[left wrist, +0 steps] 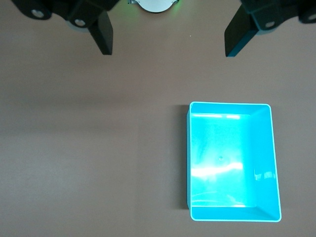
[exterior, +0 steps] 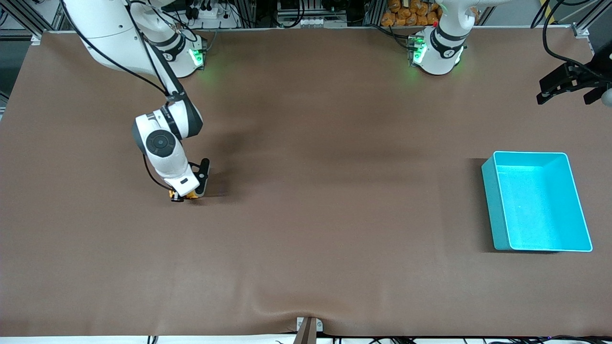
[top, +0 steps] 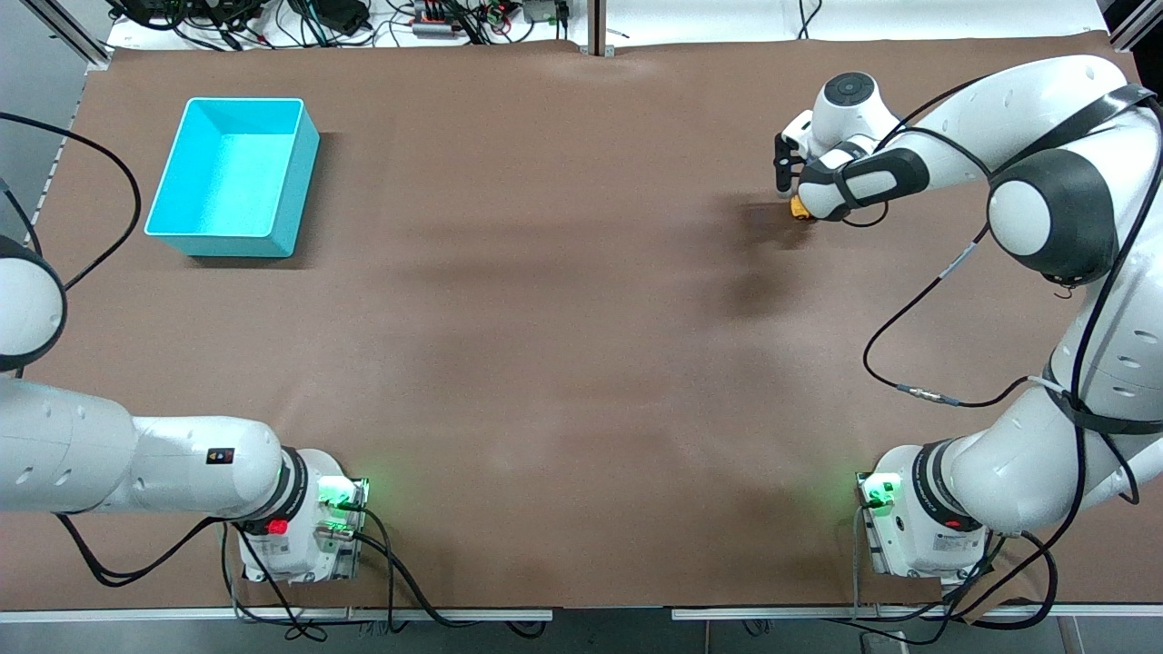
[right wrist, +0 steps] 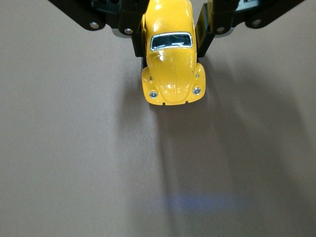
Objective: Wind and store yellow beetle car
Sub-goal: 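Lift the yellow car with the right gripper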
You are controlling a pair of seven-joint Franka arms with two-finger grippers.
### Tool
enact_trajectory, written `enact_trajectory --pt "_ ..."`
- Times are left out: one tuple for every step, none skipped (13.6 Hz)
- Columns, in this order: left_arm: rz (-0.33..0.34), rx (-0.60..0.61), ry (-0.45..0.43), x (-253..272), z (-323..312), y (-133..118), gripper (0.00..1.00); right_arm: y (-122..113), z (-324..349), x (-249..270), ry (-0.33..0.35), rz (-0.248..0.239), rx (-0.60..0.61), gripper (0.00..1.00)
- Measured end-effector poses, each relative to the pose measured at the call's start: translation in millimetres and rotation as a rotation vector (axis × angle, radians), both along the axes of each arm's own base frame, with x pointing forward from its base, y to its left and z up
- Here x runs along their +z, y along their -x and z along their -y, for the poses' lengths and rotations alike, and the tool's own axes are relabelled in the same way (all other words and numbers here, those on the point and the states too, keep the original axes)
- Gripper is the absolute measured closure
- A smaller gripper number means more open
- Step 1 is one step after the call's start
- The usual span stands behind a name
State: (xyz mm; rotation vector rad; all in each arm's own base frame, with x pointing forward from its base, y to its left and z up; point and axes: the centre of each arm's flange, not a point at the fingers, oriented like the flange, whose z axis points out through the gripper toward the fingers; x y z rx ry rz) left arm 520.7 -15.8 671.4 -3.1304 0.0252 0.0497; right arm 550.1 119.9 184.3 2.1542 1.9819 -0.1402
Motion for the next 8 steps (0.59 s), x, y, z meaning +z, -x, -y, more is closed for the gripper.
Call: enact_trajectory --pt "0.000 0.000 0.000 0.0 0.0 0.0 0.00 -0.4 2.6 -0.1 0.000 0.000 -0.004 0.55" --pt "0.000 0.000 0.000 0.0 0.0 0.0 0.00 -0.8 4.8 -0.2 0.001 0.000 -0.007 0.55" --pt "0.000 0.000 0.000 0.0 0.0 0.0 0.00 -1.3 7.9 -0.2 0.001 -0.001 -0.009 0.55" --pt "0.000 0.000 0.000 0.0 0.0 0.0 0.00 -1.9 11.7 -0.3 0.002 -0.003 -0.007 0.55" --pt "0.000 0.000 0.000 0.0 0.0 0.0 0.00 -2.7 16.7 -0.4 0.003 -0.007 -0.005 0.55" --pt "0.000 0.000 0.000 0.0 0.0 0.0 0.00 -3.7 23.6 -0.5 0.004 -0.009 -0.007 0.55" --pt "0.000 0.000 0.000 0.0 -0.1 0.0 0.00 -4.7 30.9 -0.6 0.005 -0.013 -0.007 0.55" --pt "0.000 0.000 0.000 0.0 -0.1 0.0 0.00 -5.7 39.7 -1.2 0.006 -0.016 -0.010 0.55"
